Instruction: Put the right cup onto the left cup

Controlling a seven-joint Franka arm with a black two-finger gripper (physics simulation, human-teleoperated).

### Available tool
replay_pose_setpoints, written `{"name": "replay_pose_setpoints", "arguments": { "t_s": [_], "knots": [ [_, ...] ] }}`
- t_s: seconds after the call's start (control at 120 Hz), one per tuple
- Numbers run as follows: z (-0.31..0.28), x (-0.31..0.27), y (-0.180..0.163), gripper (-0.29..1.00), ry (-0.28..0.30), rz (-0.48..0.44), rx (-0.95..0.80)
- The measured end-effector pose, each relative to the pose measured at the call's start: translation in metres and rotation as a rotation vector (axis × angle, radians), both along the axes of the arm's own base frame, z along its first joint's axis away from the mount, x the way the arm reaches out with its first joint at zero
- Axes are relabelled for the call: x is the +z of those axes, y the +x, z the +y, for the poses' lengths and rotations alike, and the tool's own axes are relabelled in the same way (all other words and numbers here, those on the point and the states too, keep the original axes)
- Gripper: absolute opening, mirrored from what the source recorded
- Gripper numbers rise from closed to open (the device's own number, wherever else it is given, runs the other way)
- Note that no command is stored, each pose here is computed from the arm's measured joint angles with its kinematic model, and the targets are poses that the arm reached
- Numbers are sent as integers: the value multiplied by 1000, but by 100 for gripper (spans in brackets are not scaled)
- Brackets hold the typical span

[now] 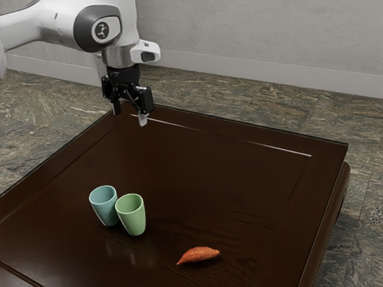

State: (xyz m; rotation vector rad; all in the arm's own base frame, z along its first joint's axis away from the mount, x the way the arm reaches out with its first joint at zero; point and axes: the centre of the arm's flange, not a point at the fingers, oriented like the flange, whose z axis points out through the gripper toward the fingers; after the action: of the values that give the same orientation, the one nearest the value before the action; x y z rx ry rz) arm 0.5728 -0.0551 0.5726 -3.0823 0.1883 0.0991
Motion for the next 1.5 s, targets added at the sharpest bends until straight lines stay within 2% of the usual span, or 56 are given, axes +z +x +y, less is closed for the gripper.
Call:
{"name": "replay_pose_setpoints", "arguments": {
  "t_s": [0.108, 0.292, 0.542, 0.767, 1.025, 1.5],
  "knots": [
    [4, -4, -2, 70, -7, -4, 16],
    [-1, -64, -26, 70, -48, 46, 28],
    [-10, -137, -56, 52, -86, 79, 93],
    [-41, -181, -76, 44, -113, 67, 124],
    [-34, -191, -72, 41, -126, 20, 201],
    [-14, -246, -59, 37, -126, 49, 294]
  ]
}}
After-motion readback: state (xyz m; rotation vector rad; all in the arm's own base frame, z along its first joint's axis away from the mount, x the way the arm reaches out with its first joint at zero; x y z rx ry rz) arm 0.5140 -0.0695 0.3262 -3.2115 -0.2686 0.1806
